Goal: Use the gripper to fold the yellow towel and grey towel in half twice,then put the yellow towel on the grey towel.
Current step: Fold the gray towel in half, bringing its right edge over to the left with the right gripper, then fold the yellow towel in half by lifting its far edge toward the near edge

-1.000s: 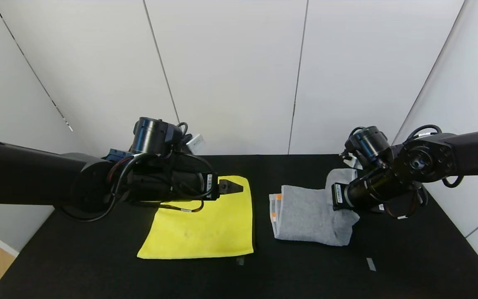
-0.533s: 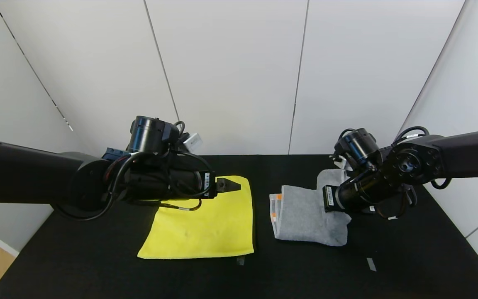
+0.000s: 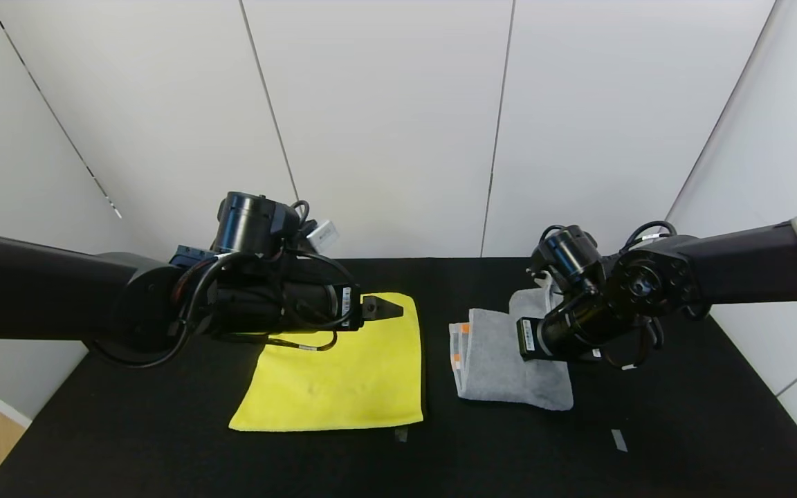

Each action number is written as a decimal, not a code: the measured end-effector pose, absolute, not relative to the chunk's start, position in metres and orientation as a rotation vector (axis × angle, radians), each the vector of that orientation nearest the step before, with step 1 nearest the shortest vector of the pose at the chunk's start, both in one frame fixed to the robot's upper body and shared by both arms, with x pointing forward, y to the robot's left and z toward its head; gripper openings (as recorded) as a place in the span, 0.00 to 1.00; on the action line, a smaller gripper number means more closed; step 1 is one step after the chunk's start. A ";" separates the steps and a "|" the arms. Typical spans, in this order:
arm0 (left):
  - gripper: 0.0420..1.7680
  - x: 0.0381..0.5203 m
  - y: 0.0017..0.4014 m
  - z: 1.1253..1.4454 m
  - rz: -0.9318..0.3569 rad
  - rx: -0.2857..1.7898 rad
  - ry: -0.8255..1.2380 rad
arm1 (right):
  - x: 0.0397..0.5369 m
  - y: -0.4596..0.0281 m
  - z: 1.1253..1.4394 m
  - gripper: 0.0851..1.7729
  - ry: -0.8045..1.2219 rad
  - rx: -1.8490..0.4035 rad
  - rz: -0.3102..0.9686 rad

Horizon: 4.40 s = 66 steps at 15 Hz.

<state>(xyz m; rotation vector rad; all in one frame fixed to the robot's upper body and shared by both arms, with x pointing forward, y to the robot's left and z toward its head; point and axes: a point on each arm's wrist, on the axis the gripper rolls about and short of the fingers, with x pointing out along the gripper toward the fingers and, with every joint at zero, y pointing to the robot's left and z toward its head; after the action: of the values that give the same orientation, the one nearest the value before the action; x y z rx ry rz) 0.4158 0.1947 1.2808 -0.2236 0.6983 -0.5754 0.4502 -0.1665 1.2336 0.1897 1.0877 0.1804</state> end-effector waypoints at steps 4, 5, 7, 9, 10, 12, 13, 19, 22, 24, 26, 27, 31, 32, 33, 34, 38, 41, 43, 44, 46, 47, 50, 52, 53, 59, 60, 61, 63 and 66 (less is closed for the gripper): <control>0.97 0.416 0.195 1.281 -0.575 -0.222 0.696 | 0.455 -0.160 1.230 0.03 1.088 0.187 0.188; 0.97 0.416 0.195 1.281 -0.575 -0.222 0.696 | 0.455 -0.158 1.229 0.03 1.089 0.185 0.191; 0.97 0.415 0.195 1.282 -0.577 -0.222 0.695 | 0.456 -0.154 1.226 0.03 1.092 0.181 0.197; 0.97 0.415 0.195 1.282 -0.578 -0.222 0.696 | 0.456 -0.148 1.224 0.03 1.097 0.178 0.205; 0.97 0.415 0.195 1.282 -0.578 -0.222 0.695 | 0.455 -0.145 1.222 0.03 1.100 0.174 0.210; 0.97 0.414 0.195 1.283 -0.579 -0.222 0.694 | 0.454 -0.139 1.220 0.03 1.104 0.165 0.221; 0.97 0.414 0.195 1.283 -0.579 -0.222 0.695 | 0.454 -0.136 1.219 0.13 1.106 0.163 0.227; 0.97 0.414 0.195 1.283 -0.578 -0.222 0.693 | 0.452 -0.129 1.213 0.57 1.109 0.139 0.217; 0.97 0.414 0.195 1.284 -0.577 -0.222 0.689 | 0.448 -0.123 1.215 0.70 1.099 0.119 0.221; 0.97 0.413 0.195 1.285 -0.578 -0.222 0.686 | 0.443 -0.117 1.220 0.76 1.088 0.111 0.240; 0.97 0.413 0.196 1.287 -0.578 -0.223 0.682 | 0.439 -0.111 1.225 0.80 1.075 0.110 0.261; 0.97 0.413 0.196 1.287 -0.578 -0.223 0.681 | 0.437 -0.108 1.227 0.82 1.070 0.108 0.270; 0.97 0.412 0.196 1.288 -0.578 -0.223 0.677 | 0.425 -0.090 1.227 0.88 1.074 0.085 0.322; 0.97 0.412 0.196 1.289 -0.579 -0.223 0.676 | 0.422 -0.085 1.226 0.89 1.079 0.077 0.333; 0.97 0.411 0.196 1.289 -0.579 -0.223 0.674 | 0.419 -0.080 1.224 0.90 1.084 0.069 0.343; 0.97 0.411 0.197 1.290 -0.579 -0.223 0.673 | 0.417 -0.076 1.220 0.90 1.091 0.060 0.350; 0.97 0.411 0.197 1.291 -0.579 -0.223 0.669 | 0.412 -0.063 1.207 0.93 1.123 0.042 0.361; 0.97 0.410 0.197 1.292 -0.579 -0.224 0.665 | 0.410 -0.057 1.199 0.94 1.141 0.031 0.363; 0.97 0.410 0.198 1.293 -0.577 -0.225 0.663 | 0.409 -0.055 1.195 0.94 1.148 0.027 0.364; 0.97 0.410 0.199 1.293 -0.577 -0.226 0.662 | 0.410 -0.055 1.195 0.94 1.148 0.027 0.363; 0.97 0.410 0.199 1.294 -0.577 -0.226 0.659 | 0.410 -0.055 1.196 0.95 1.144 0.026 0.365; 0.97 0.410 0.200 1.294 -0.576 -0.227 0.658 | 0.410 -0.055 1.198 0.95 1.141 0.027 0.365; 0.97 0.410 0.201 1.296 -0.573 -0.229 0.653 | 0.408 -0.056 1.205 0.95 1.125 0.031 0.369; 0.97 0.410 0.203 1.297 -0.571 -0.231 0.648 | 0.406 -0.057 1.213 0.96 1.109 0.038 0.374; 0.97 0.410 0.204 1.298 -0.568 -0.232 0.646 | 0.405 -0.058 1.217 0.96 1.104 0.040 0.377; 0.97 0.411 0.214 1.305 -0.547 -0.242 0.621 | 0.397 -0.055 1.247 0.96 1.040 0.058 0.421; 0.97 0.411 0.217 1.307 -0.540 -0.245 0.614 | 0.398 -0.053 1.252 0.96 1.025 0.065 0.431; 0.97 0.412 0.221 1.309 -0.530 -0.248 0.605 | 0.399 -0.051 1.254 0.96 1.012 0.069 0.440; 0.97 0.413 0.228 1.312 -0.512 -0.252 0.591 | 0.401 -0.044 1.255 0.96 1.000 0.071 0.453; 0.97 0.411 0.233 1.317 -0.500 -0.255 0.578 | 0.406 -0.031 1.247 0.96 0.997 0.067 0.470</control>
<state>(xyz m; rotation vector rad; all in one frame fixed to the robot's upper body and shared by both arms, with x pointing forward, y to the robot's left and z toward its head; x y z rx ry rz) 0.4110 0.2331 1.3173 -0.2548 0.5778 -0.5001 0.4064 -0.0307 1.2469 0.0665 0.9972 0.4696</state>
